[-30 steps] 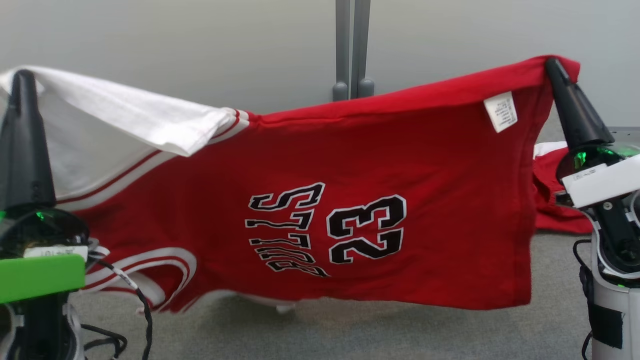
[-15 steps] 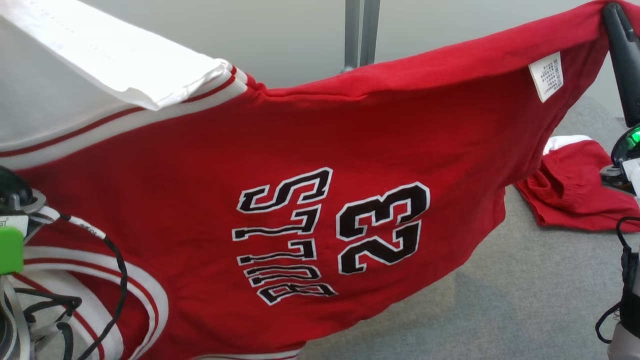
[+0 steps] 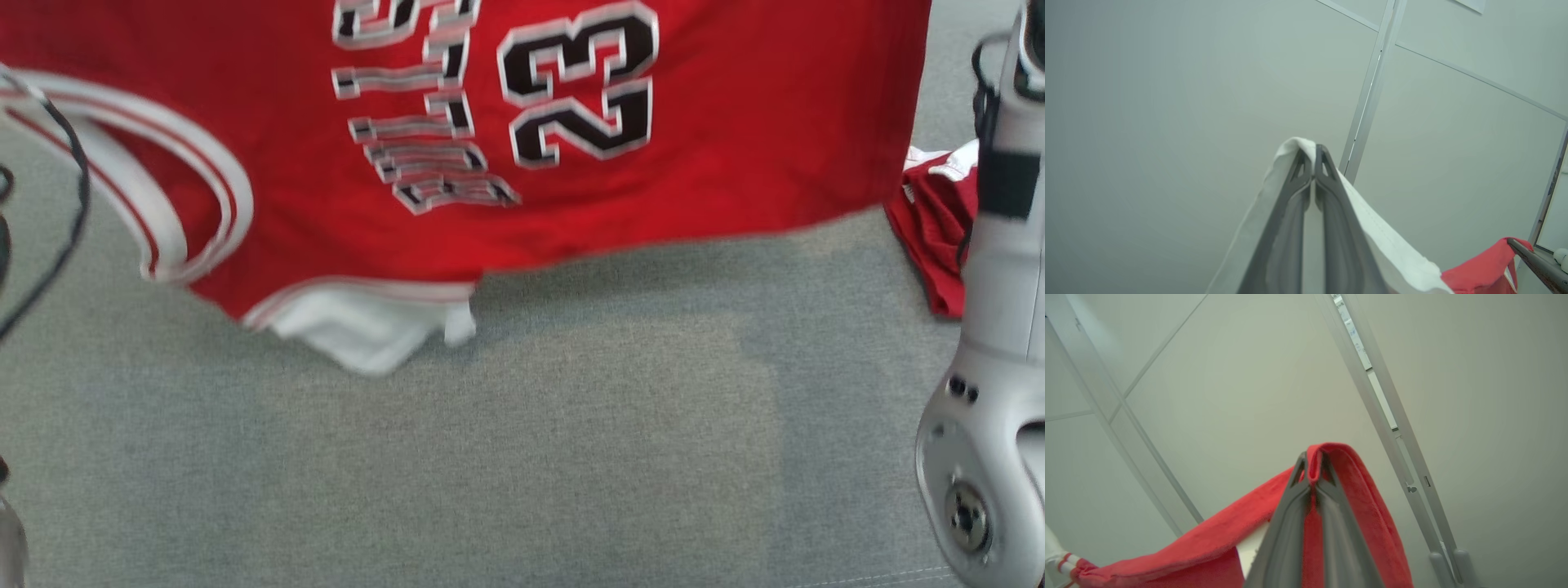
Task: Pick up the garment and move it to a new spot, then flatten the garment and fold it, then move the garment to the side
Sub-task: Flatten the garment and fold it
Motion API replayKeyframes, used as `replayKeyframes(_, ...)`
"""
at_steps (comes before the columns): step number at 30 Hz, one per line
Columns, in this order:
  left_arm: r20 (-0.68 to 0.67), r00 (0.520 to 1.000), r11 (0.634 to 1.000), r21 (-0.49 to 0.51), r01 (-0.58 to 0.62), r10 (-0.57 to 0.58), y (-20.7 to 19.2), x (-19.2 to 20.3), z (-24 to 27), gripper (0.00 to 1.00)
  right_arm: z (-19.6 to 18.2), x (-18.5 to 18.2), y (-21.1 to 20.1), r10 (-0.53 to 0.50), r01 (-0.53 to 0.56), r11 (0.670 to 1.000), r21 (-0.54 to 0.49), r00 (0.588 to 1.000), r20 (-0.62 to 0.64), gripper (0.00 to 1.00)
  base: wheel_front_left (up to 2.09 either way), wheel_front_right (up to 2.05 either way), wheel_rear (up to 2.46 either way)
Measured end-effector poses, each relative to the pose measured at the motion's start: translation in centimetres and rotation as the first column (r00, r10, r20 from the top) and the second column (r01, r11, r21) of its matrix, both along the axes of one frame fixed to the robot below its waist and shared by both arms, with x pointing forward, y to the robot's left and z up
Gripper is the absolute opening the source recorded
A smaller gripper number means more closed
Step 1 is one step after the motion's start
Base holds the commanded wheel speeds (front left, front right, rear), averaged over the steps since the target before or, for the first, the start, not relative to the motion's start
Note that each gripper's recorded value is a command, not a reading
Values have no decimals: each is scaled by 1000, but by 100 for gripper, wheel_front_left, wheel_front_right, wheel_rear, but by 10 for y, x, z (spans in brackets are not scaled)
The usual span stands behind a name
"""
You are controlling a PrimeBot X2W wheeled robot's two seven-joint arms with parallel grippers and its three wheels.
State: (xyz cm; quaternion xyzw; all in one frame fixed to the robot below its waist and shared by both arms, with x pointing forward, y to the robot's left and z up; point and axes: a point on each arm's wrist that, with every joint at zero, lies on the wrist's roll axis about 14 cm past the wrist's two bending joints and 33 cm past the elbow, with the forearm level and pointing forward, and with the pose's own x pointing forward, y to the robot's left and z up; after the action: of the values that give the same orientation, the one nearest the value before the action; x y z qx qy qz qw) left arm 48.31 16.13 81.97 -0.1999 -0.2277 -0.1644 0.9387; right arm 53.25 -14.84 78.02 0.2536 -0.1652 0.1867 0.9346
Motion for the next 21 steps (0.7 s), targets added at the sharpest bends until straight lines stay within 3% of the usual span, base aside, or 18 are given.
replayKeyframes(5,14,983,982,49,-184,184,21,78,6,0,9,72,8,-121,123,991,-60,992,37,0,0,0,0)
replayKeyframes(8,45,966,966,36,-254,253,27,105,6,0,2,99,13,-166,170,983,-70,985,53,0,0,0,0)
replayKeyframes(13,89,954,956,40,-289,285,27,123,1,0,-8,122,35,-195,208,971,-114,974,119,0,0,0,0)
replayKeyframes(18,31,965,963,52,-264,262,27,143,-40,0,-46,147,52,-185,192,974,-116,980,73,0,0,0,0)
replayKeyframes(21,-17,976,974,66,-216,217,23,155,-76,0,-92,162,65,-158,155,977,-146,987,-10,0,0,0,0)
